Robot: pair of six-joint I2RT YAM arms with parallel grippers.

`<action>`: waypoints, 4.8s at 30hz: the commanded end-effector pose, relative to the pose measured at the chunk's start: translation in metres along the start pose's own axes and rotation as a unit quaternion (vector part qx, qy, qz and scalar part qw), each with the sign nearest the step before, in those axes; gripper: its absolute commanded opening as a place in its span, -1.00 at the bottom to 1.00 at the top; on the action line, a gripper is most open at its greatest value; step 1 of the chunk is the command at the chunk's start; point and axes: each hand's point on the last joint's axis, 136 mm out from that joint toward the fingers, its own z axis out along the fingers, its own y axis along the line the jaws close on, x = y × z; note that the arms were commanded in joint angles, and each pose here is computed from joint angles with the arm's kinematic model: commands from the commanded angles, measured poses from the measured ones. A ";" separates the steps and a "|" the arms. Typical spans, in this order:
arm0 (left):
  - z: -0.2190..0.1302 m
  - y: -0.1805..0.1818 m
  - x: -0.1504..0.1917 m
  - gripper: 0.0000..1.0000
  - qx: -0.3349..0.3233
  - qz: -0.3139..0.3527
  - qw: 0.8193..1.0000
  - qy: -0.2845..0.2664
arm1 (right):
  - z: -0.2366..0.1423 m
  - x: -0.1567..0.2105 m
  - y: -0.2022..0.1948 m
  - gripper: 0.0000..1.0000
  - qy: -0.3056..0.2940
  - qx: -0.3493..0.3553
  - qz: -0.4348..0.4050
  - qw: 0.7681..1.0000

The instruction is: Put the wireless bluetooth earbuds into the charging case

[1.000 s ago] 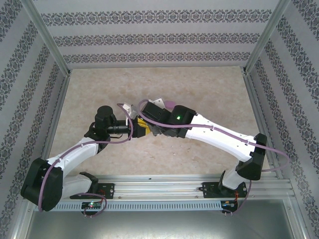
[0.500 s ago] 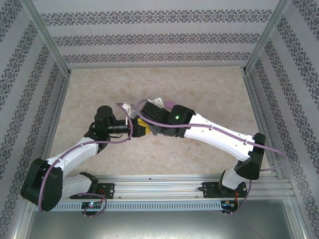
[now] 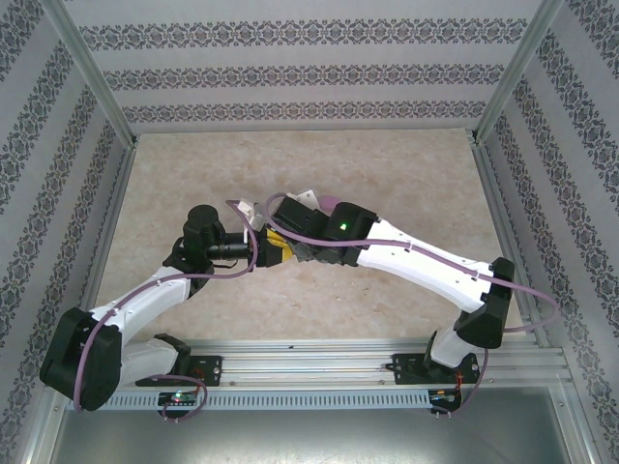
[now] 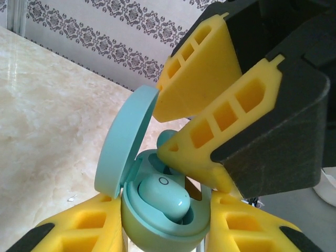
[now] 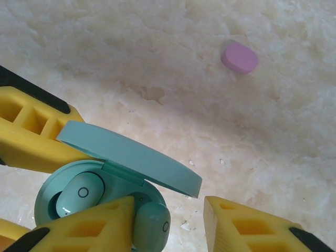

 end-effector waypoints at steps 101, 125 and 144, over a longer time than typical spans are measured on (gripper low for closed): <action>-0.014 -0.014 -0.045 0.44 -0.085 0.087 0.992 -0.029 | 0.002 -0.029 -0.003 -0.72 -0.018 -0.431 0.451 0.782; -0.043 0.035 0.011 0.60 -0.231 0.083 0.969 0.025 | 0.155 0.019 -0.164 -0.70 0.014 -0.173 0.456 0.873; -0.015 0.057 0.038 0.59 -0.179 0.048 0.982 0.045 | 0.294 -0.017 -0.214 -0.59 0.065 -0.207 0.476 0.852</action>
